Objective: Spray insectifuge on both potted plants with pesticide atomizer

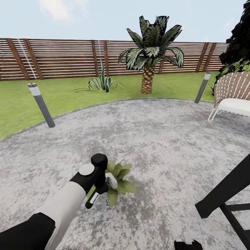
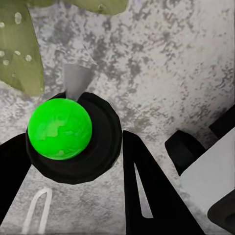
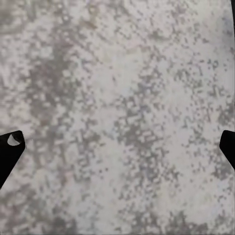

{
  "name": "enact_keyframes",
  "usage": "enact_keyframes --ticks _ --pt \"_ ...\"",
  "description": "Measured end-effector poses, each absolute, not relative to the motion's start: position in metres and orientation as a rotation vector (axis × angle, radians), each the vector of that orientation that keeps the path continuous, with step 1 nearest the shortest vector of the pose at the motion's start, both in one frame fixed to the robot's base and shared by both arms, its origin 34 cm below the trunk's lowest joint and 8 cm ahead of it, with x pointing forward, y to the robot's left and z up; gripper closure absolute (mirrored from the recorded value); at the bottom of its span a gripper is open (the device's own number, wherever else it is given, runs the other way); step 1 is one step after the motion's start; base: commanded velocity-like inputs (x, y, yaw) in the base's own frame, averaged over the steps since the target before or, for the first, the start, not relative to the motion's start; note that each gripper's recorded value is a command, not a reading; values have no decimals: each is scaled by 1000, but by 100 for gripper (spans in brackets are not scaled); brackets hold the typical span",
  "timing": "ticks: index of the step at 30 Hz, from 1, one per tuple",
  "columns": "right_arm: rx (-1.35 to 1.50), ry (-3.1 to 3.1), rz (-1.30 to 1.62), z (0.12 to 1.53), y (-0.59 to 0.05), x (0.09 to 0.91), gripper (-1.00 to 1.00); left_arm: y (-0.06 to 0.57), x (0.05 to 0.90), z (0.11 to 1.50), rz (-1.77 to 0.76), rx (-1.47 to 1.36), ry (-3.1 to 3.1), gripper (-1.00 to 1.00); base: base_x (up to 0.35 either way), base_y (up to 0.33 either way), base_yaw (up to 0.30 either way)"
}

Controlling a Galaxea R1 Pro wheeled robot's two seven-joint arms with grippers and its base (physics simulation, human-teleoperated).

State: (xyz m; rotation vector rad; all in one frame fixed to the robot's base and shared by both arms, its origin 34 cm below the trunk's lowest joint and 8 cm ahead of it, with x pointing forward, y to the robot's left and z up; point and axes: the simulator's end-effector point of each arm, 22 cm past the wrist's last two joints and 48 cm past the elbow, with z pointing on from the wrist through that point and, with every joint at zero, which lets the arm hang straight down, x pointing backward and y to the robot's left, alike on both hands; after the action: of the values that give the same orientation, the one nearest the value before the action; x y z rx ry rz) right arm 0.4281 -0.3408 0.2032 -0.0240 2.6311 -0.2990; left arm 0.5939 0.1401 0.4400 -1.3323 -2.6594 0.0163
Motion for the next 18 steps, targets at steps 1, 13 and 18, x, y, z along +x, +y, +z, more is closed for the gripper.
enact_keyframes --ticks 1,13,18 --pt "-24 2631 -300 203 -341 428 -100 142 591 438 17 -1327 -2655 100 0 0 36" --pt "-23 2632 -306 203 -345 427 -100 138 570 412 -22 -1333 -2655 100 0 0 3" --pt "-23 2632 -306 203 -345 427 -100 137 579 420 -33 -1344 -2690 100 0 0 7"
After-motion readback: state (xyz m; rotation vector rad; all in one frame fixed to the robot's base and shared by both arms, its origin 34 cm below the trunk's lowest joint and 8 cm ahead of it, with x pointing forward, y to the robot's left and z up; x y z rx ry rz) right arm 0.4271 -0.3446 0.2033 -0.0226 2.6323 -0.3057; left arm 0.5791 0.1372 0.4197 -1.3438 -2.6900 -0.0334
